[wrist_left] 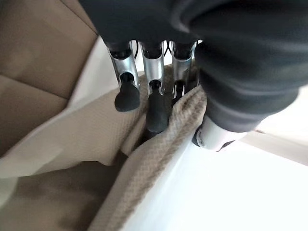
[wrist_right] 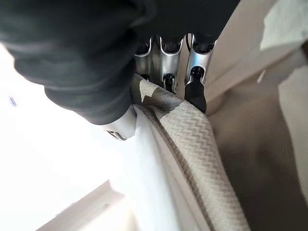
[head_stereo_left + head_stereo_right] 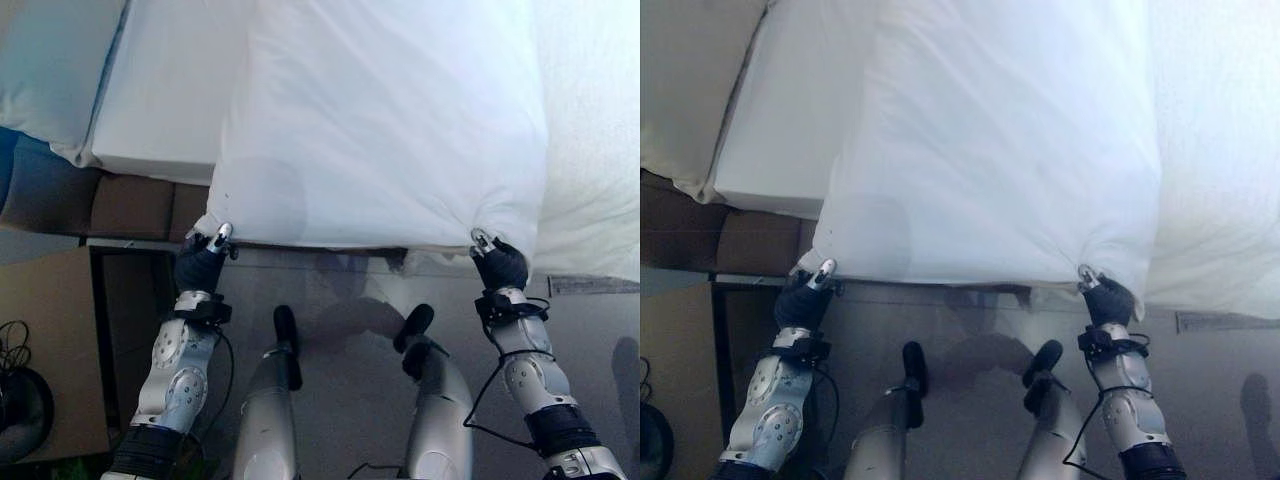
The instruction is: Make the bed
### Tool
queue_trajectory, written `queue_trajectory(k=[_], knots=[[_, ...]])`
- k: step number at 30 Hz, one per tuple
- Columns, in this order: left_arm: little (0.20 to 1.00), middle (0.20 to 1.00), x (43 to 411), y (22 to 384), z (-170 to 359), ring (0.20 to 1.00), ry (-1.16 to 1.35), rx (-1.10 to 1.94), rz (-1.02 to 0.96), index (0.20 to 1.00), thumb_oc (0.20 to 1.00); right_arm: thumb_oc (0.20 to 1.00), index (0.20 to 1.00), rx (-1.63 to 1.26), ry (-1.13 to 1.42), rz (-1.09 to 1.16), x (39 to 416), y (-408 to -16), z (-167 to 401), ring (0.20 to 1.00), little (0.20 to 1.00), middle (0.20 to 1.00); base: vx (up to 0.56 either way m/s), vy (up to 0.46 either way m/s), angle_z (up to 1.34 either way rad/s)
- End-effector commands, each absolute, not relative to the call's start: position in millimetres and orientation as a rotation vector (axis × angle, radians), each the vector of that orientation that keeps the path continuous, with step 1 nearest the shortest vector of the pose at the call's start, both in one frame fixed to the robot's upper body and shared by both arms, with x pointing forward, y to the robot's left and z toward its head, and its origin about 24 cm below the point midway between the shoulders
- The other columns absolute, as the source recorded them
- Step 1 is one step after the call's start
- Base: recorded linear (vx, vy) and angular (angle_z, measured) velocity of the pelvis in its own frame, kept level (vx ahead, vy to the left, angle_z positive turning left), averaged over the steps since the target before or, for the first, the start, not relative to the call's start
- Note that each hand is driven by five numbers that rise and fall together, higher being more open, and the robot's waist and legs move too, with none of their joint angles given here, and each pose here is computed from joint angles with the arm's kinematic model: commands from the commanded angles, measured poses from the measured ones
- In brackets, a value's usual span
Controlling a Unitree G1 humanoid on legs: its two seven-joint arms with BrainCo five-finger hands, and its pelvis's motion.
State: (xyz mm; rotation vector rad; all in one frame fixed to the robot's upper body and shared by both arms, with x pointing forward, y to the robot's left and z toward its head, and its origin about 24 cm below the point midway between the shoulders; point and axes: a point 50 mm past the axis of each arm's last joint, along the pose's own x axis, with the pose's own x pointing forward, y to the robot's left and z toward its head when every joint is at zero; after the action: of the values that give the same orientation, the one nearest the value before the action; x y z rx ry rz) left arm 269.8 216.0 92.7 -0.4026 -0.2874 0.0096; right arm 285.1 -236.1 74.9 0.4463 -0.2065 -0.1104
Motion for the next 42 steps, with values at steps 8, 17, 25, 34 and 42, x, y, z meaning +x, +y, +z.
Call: queue_trajectory(k=[8,17,25,34,42], knots=[[0.200,0.200,272,272,58,0.200,-0.188,-0.281,0.316,0.200,0.200,0.200,0.200,0.283,0.015,-0.416,273,-296,28,0.200,0.200,0.200,-0.03,-0.029,0.02],[0.200,0.200,300,266,36,0.200,-0.019,-0.201,0.376,0.200,0.200,0.200,0.200,0.142,0.173,-0.504,293,-306,16,0.200,0.200,0.200,-0.01,-0.026,0.02],[0.200,0.200,316,261,7,0.200,0.245,0.039,0.357,0.200,0.200,0.200,0.200,-0.151,0.344,-0.456,316,-309,20,0.200,0.200,0.200,0.02,-0.030,-0.02],[1.000,1.000,308,267,-18,1.000,0.464,0.343,0.296,1.000,1.000,1.000,1.000,-0.302,0.509,-0.435,312,-315,8,1.000,1.000,1.000,0.04,-0.006,-0.03],[1.000,1.000,265,291,-53,1.000,0.654,0.396,0.318,1.000,1.000,1.000,1.000,-0.378,0.666,-0.449,277,-334,-20,1.000,1.000,1.000,-0.01,-0.002,-0.01]])
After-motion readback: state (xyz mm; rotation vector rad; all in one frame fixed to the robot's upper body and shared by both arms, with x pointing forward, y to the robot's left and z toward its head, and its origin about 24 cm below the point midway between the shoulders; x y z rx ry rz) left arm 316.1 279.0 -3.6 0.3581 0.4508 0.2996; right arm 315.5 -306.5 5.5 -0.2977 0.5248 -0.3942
